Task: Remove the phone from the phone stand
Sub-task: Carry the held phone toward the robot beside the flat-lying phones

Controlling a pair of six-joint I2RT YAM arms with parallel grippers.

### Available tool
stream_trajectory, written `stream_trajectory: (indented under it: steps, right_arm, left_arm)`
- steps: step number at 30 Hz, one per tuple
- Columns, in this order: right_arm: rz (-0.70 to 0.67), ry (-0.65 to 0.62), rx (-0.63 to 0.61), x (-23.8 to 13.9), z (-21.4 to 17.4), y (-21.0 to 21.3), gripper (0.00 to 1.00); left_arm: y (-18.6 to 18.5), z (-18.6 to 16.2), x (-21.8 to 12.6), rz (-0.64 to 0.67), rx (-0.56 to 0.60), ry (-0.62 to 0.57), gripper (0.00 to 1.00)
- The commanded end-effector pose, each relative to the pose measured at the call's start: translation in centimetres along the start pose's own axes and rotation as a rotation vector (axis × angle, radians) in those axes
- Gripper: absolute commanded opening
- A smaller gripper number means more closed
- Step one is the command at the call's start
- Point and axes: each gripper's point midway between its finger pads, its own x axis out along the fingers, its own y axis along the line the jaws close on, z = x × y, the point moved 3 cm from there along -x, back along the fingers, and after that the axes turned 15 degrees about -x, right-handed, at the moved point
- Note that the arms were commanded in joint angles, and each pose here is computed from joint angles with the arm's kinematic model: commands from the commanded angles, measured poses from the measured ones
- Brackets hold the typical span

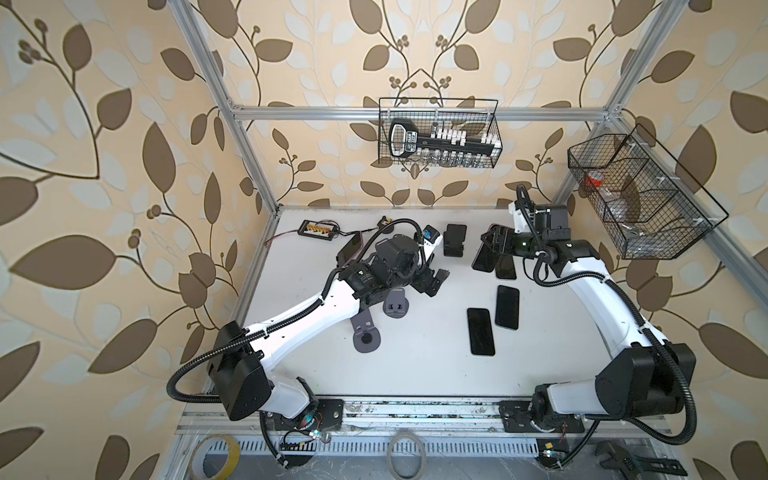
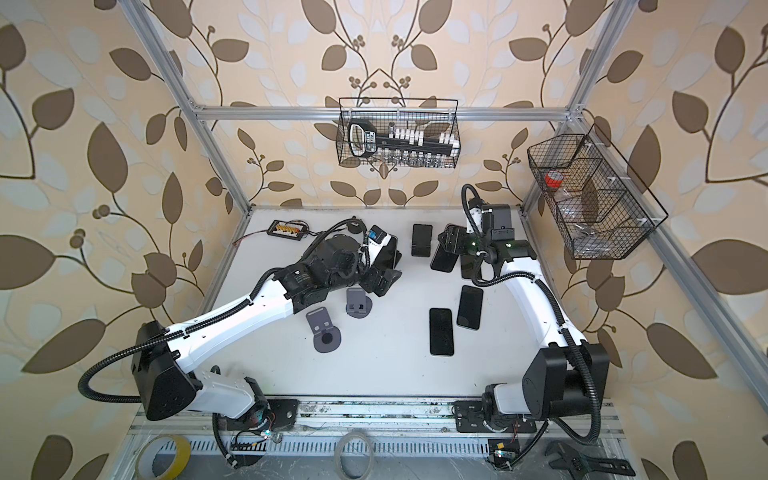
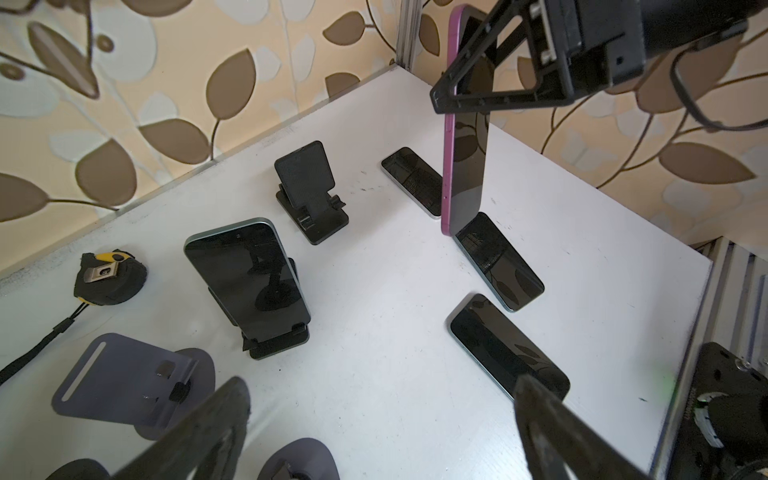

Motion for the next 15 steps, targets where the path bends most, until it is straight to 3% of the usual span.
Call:
stream_trajectory:
  steps: [1, 15]
  right_arm:
    - [0.039, 0.008, 0.021, 0.6, 0.5, 0.3, 0.41]
    - [0.060, 0.124, 0.067, 3.6, -2.6, -0.3, 0.38]
  left_arm:
    - [-1.4, 1.7, -1.3, -0.051, 0.008, -0.048, 0.99]
    - [-1.4, 1.5, -1.1, -0.049, 0.008, -0.043, 0.99]
